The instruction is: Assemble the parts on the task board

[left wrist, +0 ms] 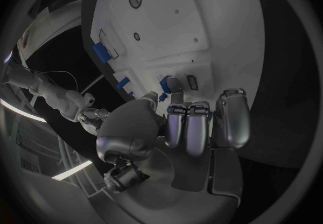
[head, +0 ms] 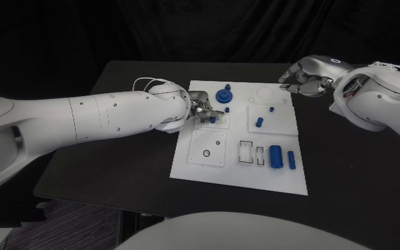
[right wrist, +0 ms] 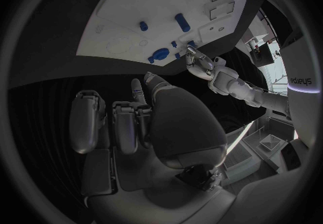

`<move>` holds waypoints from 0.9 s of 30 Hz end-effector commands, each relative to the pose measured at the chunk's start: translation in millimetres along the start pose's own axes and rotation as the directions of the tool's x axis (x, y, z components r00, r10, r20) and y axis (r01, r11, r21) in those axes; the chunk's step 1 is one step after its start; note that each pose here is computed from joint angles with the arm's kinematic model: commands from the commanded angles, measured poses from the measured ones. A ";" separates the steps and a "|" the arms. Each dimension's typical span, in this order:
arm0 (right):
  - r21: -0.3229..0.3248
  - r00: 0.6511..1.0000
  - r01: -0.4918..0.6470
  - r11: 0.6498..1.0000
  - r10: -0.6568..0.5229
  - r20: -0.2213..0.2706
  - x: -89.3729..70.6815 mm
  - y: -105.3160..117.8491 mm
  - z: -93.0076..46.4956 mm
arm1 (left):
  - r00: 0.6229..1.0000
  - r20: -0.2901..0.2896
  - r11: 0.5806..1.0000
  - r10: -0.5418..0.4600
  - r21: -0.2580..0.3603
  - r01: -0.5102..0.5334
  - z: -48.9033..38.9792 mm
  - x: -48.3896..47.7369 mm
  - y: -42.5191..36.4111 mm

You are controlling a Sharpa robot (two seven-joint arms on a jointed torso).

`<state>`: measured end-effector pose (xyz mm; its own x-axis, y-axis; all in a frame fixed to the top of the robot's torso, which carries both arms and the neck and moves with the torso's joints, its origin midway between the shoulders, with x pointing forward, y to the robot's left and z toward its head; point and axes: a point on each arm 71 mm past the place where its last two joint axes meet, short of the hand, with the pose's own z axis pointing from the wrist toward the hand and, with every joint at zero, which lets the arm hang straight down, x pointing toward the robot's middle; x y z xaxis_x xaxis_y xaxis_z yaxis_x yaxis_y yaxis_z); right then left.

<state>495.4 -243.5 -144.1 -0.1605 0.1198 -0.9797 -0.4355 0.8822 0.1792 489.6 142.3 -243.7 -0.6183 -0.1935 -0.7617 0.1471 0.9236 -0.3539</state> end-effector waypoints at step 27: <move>0.038 1.000 0.000 0.999 0.000 0.005 -0.3 -8.6 -4.9 | 0.964 0.268 0.995 0.004 0.098 -0.032 -25.2 -47.5 7.9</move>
<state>494.7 -251.9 -144.1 -0.1588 0.1207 -0.9799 -0.4183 0.8908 0.1775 499.0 167.0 -200.7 -0.4092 -0.2905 -0.8650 0.2118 0.8918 -0.3997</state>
